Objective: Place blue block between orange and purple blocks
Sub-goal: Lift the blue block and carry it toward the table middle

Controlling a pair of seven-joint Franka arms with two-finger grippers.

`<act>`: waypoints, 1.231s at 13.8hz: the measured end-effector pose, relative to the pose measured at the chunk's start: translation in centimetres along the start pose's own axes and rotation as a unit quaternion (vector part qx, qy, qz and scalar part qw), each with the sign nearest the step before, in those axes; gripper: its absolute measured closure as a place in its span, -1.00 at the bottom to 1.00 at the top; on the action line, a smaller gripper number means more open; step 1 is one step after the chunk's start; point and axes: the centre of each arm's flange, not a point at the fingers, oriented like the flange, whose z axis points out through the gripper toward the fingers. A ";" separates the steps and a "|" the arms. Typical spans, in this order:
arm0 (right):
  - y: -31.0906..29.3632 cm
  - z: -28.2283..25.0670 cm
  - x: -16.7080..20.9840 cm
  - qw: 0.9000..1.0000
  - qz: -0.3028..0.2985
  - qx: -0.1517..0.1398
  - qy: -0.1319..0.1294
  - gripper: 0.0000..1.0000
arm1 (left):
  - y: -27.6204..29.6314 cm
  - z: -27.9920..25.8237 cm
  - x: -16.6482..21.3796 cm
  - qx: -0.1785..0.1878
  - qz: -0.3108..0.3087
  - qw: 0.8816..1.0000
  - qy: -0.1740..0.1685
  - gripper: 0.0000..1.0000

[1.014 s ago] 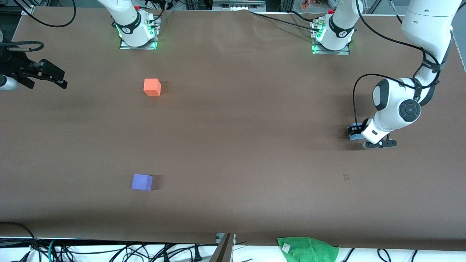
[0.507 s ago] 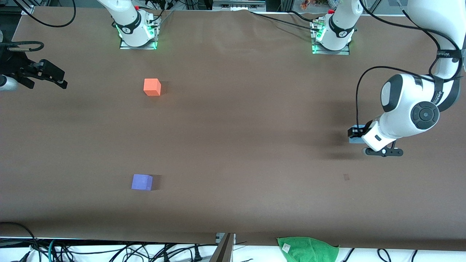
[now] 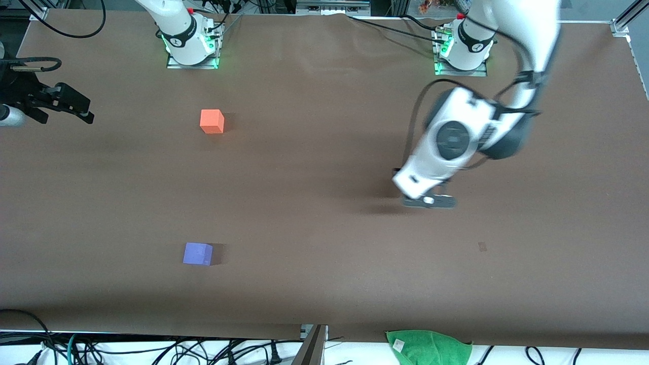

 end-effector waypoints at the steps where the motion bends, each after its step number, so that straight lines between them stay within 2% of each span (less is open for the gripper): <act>1: 0.0 0.0 0.0 1.000 0.000 0.000 0.001 -1.00 | 2.3 1.4 -0.2 -0.004 -0.010 1.000 0.004 -0.22; 4: -0.1 -0.3 0.6 1.000 -0.001 0.001 0.022 -1.00 | 7.4 5.8 -0.2 -0.037 -0.033 0.998 0.037 -0.22; 6: -0.1 0.0 1.3 0.999 0.000 0.001 0.037 -1.00 | 10.0 9.1 -0.9 -0.053 -0.056 0.996 0.047 -0.22; 8: -0.1 0.7 1.9 0.999 0.000 0.001 0.036 -1.00 | 11.4 10.6 -1.0 -0.071 -0.063 0.994 0.060 -0.22; 10: -0.2 1.2 2.1 0.999 -0.001 0.002 0.032 -1.00 | 11.5 10.5 -0.7 -0.076 -0.067 0.993 0.067 -0.52; 12: -0.4 1.3 2.2 0.999 -0.003 0.002 0.032 -1.00 | 11.3 10.2 -0.4 -0.077 -0.069 0.992 0.070 -0.89; 13: -0.4 1.4 2.3 0.999 -0.003 0.002 0.033 -1.00 | 11.2 9.8 -0.2 -0.078 -0.071 0.992 0.072 -1.00; 15: -0.5 2.4 2.9 1.000 -0.002 0.005 0.030 -1.00 | 10.4 7.6 0.4 -0.070 -0.077 0.992 0.070 -1.00; 17: -0.9 4.5 4.0 0.999 0.002 0.031 0.016 -1.00 | 7.9 2.4 1.1 -0.054 -0.090 0.992 0.067 -1.00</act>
